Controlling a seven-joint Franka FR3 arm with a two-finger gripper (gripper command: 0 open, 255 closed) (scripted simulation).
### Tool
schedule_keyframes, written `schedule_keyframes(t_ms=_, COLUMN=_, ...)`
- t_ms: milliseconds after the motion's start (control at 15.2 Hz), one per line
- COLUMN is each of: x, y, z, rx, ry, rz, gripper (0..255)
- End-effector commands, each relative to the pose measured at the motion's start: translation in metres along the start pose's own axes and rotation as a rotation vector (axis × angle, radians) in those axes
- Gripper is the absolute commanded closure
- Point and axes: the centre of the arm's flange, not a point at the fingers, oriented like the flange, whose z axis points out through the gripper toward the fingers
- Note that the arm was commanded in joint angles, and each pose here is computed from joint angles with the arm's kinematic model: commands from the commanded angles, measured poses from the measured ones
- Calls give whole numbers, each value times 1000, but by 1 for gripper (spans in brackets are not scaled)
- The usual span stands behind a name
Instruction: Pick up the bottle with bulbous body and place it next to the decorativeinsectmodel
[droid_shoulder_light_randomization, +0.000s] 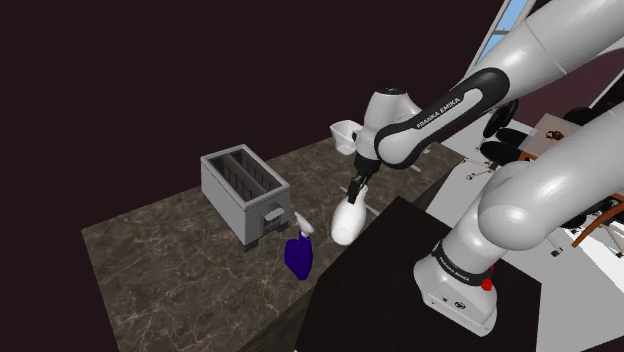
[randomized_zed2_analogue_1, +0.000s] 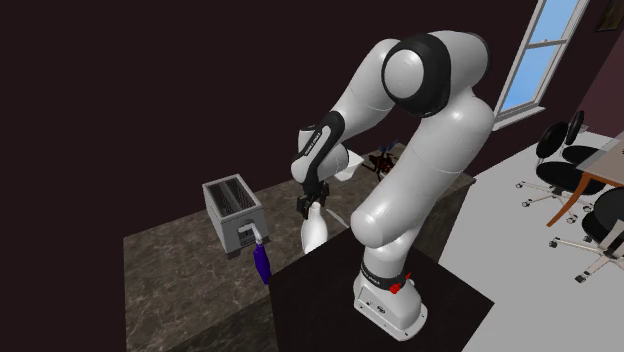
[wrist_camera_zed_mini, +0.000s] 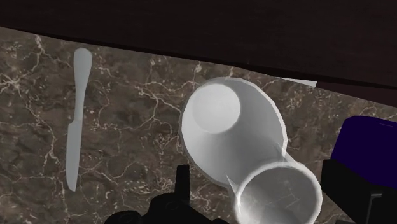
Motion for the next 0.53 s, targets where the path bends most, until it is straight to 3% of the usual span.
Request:
schedule_keyframes(t_ms=0, x=0, y=0, z=0, rx=0, ry=0, rz=0, gripper=0)
schedule_keyframes(t_ms=198, x=0, y=0, z=0, rx=0, ry=0, rz=0, gripper=0)
schedule_keyframes(t_ms=264, x=0, y=0, z=0, rx=0, ry=0, rz=0, gripper=255)
schedule_keyframes(t_ms=462, x=0, y=0, z=0, rx=0, ry=0, rz=0, gripper=255)
